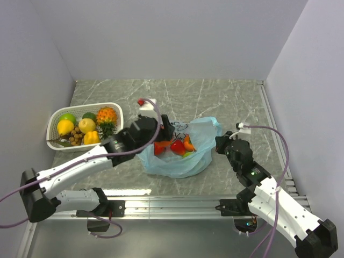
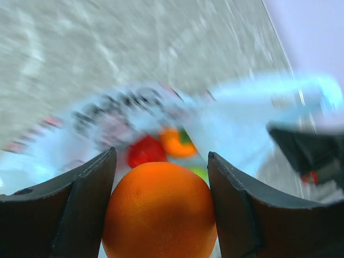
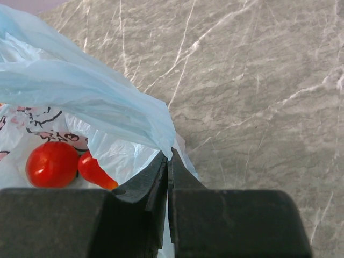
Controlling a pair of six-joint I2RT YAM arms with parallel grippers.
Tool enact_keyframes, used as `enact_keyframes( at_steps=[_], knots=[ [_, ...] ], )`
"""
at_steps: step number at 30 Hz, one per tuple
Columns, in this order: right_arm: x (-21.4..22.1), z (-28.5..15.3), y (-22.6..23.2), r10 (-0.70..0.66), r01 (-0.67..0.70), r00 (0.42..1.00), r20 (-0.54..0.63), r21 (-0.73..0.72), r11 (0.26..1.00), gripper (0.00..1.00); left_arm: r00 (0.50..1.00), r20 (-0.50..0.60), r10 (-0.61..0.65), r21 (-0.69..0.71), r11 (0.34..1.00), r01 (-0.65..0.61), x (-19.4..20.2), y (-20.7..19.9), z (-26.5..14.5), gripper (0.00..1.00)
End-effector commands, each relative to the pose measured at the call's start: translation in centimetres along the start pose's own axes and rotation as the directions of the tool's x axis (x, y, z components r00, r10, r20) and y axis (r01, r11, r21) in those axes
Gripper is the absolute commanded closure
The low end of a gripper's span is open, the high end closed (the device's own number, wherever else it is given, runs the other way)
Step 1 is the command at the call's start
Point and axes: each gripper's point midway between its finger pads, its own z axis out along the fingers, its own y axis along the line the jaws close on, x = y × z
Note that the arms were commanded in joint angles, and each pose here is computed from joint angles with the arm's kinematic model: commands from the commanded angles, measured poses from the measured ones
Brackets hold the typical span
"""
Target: Untie the knot of the plastic bag and take out the fruit
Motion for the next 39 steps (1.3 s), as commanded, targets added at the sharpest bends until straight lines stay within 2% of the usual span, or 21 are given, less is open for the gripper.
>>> enact_keyframes(
  at_steps=[1, 2, 5, 8, 11, 12, 13, 17, 21, 23, 28, 32, 35, 39],
  knots=[
    [-1.4, -0.3, 0.3, -0.002, 0.002, 0.999, 0.044, 0.0, 1.0, 0.93, 0.988, 0.151, -0.039, -0.12, 0.991, 0.057, -6.1, 4.0, -1.3, 0.77],
    [-1.4, -0.3, 0.3, -0.005, 0.005, 0.999, 0.043, -0.001, 1.0, 0.93, 0.983, 0.179, -0.051, -0.169, 0.982, 0.082, -7.2, 5.7, -1.4, 0.76],
    [-1.6, -0.4, 0.5, -0.003, 0.003, 0.999, 0.049, -0.012, 1.0, 0.93, 0.943, 0.317, -0.102, -0.393, 0.891, 0.229, -11.3, 15.0, -2.2, 0.77],
    [-1.7, -0.4, 0.6, -0.01, 0.011, 0.999, 0.049, -0.018, 1.0, 0.93, 0.915, 0.38, -0.136, -0.503, 0.799, 0.328, -12.2, 20.9, -3.3, 0.76],
    [-1.6, -0.5, 0.6, -0.02, 0.02, 0.999, 0.044, -0.022, 1.0, 0.93, 0.845, 0.521, -0.122, -0.624, 0.621, 0.474, -14.3, 29.5, -6.9, 0.73],
    [-1.7, -0.5, 0.7, -0.019, 0.021, 0.999, 0.047, -0.024, 1.0, 0.93, 0.841, 0.53, -0.11, -0.654, 0.578, 0.487, -13.8, 31.3, -7.4, 0.73],
    [-1.6, -0.4, 0.7, -0.017, 0.019, 0.999, 0.05, -0.027, 0.999, 0.93, 0.818, 0.57, -0.08, -0.684, 0.505, 0.526, -14.1, 34.0, -9.1, 0.71],
    [-1.2, -0.2, 1.0, -0.02, 0.022, 0.999, 0.034, -0.046, 0.999, 0.93, 0.778, 0.623, -0.079, -0.715, 0.347, 0.607, -13.4, 39.9, -11.5, 0.68],
    [-0.7, 0.1, 1.4, -0.035, 0.035, 0.999, 0.004, -0.057, 0.998, 0.93, 0.753, 0.651, -0.098, -0.714, 0.259, 0.651, -11.9, 43.8, -12.5, 0.56],
    [-0.7, 0.1, 1.5, -0.037, 0.037, 0.999, 0.002, -0.06, 0.998, 0.93, 0.738, 0.667, -0.106, -0.706, 0.227, 0.671, -11.3, 45.7, -13.0, 0.48],
    [-0.7, 0.3, 1.5, -0.033, 0.033, 0.999, -0.003, -0.057, 0.998, 0.93, 0.745, 0.641, -0.184, -0.704, 0.245, 0.666, -9.9, 47.1, -11.4, 0.34],
    [-0.5, 0.3, 1.8, -0.018, 0.017, 1.0, -0.012, -0.063, 0.998, 0.93, 0.754, 0.617, -0.226, -0.712, 0.248, 0.657, -9.3, 47.5, -10.6, 0.11],
    [-1.0, 0.2, 2.0, -0.01, 0.01, 1.0, -0.003, -0.072, 0.997, 0.93, 0.751, 0.619, -0.231, -0.706, 0.257, 0.66, -9.4, 47.2, -10.5, 0.01],
    [-1.4, 0.1, 1.9, -0.01, 0.01, 1.0, 0.01, -0.064, 0.998, 0.93, 0.752, 0.615, -0.237, -0.698, 0.281, 0.659, -10.0, 46.4, -10.8, 0.01]
  ],
)
